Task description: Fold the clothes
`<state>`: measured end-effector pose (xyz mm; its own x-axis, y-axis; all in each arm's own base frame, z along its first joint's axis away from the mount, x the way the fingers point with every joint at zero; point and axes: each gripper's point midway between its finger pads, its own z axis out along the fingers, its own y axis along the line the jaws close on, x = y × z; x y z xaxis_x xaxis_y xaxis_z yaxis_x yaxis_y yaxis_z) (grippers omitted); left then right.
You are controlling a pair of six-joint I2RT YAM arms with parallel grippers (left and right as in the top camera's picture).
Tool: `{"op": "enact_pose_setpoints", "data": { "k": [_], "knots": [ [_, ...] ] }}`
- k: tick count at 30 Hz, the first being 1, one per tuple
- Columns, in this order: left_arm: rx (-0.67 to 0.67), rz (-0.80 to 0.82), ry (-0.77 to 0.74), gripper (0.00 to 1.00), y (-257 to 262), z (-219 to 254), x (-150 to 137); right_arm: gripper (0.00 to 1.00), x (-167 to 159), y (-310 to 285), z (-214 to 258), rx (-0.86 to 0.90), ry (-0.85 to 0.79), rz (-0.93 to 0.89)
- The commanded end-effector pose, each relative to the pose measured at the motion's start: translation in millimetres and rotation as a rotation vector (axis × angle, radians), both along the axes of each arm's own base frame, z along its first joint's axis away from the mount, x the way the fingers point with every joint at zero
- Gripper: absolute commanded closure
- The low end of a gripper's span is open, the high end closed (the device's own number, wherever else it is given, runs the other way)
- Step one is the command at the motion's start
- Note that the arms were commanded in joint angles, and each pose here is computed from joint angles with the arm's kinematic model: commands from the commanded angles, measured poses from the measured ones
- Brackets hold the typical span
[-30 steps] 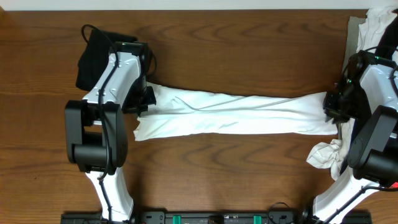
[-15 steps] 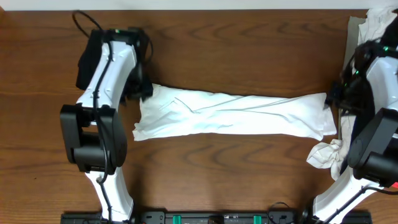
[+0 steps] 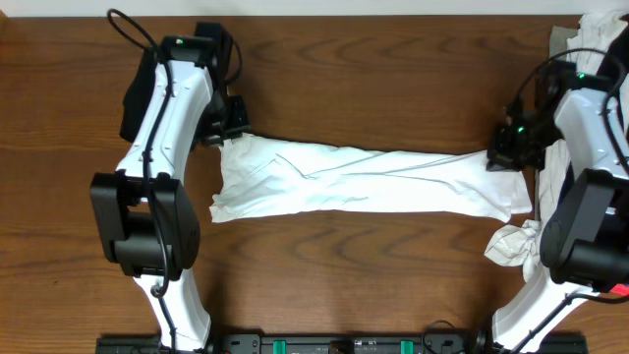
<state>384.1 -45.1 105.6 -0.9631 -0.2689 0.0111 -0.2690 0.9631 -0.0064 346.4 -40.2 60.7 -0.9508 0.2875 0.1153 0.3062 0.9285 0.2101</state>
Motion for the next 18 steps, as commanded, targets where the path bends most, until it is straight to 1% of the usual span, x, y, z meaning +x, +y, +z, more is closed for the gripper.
{"op": "enact_pose_setpoints", "data": {
  "k": [1,5,9,11,15,18],
  "knots": [
    [-0.019,-0.016,0.032,0.8,-5,-19,-9,0.99,-10,15,-18,0.02,0.014,0.033],
    [-0.019,-0.015,0.062,0.8,-5,-41,-19,0.99,-16,22,-35,0.014,0.018,0.053],
    [-0.07,-0.017,0.099,0.81,-14,-58,-31,0.99,-17,16,-48,-0.031,0.006,0.062],
    [-0.07,-0.023,0.1,0.81,-16,-68,-35,0.99,-16,15,-54,-0.042,-0.008,0.064],
    [-0.073,-0.027,0.076,0.81,-17,-83,-33,0.99,-7,14,-64,-0.053,-0.061,0.063],
    [-0.068,-0.031,0.053,0.81,-16,-89,-30,0.99,7,11,-66,-0.066,-0.125,0.065]
  ]
}}
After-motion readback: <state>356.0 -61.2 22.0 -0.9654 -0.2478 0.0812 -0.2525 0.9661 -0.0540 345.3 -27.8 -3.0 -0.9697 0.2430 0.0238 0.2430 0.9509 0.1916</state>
